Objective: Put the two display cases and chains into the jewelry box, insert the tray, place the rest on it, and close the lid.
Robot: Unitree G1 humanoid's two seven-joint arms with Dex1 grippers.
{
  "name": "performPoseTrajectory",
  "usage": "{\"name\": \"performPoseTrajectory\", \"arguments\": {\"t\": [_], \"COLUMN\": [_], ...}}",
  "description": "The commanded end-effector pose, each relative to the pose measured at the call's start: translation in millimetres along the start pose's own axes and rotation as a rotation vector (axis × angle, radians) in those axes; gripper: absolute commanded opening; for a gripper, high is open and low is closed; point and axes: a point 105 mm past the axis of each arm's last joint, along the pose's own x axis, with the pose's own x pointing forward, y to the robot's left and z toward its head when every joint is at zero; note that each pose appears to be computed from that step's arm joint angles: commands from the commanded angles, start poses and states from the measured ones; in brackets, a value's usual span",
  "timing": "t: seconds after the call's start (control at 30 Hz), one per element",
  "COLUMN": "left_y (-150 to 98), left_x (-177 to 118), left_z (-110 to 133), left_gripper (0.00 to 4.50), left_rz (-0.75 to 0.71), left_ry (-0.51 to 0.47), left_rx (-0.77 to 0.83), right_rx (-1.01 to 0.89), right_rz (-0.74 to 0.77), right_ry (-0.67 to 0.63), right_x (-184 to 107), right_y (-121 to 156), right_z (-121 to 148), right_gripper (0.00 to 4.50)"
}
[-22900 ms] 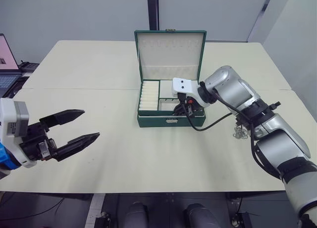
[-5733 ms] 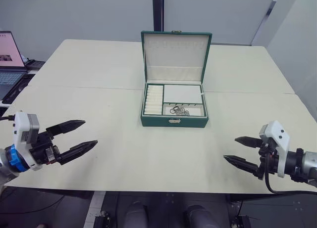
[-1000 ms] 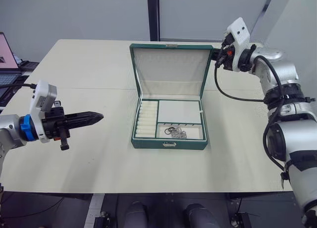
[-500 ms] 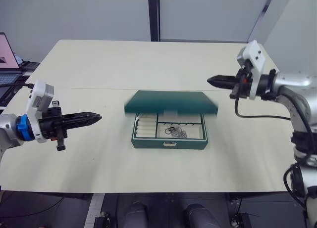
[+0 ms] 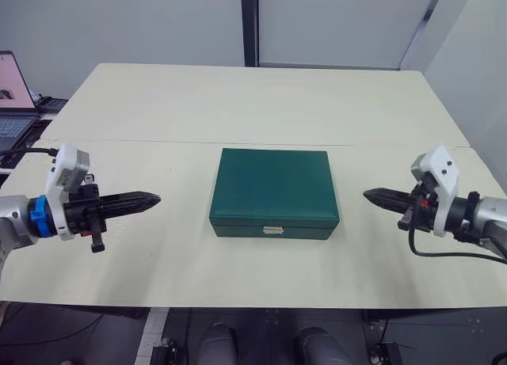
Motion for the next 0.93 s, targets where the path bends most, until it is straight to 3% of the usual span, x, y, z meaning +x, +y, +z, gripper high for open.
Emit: {"name": "performPoseTrajectory", "arguments": {"t": [0.03,0.57,0.63,0.77,0.87,0.93], "left_y": [1.7,3.4,8.0,27.8,21.8,21.1], "left_x": [-6.6,-2.5,-0.4,4.0,6.2,4.8], "left_z": [-3.0,0.4,-4.0,-7.4,1.2,1.1], "left_gripper": [0.00,0.00,0.00,0.00,0.00,0.00], "left_rz": [0.048,0.088,0.124,0.335,0.314,0.319], "left_ry": [0.023,-0.018,0.015,0.065,0.009,0.022], "left_rx": [0.055,0.101,0.092,0.110,0.190,0.225], "right_rx": [-0.028,-0.002,0.002,0.010,0.013,0.012], "right_rz": [-0.030,-0.053,-0.052,-0.057,-0.056,-0.055], "right_ry": [-0.039,-0.021,-0.017,-0.013,-0.010,-0.010], "right_x": [-11.8,-12.1,-11.9,-11.9,-11.0,-10.8], "right_y": [5.3,1.8,1.2,-1.0,-2.1,-2.4], "right_z": [2.4,-8.4,-8.8,-10.6,-11.6,-11.4], "right_gripper": [0.02,0.02,0.02,0.02,0.02,0.02]}}
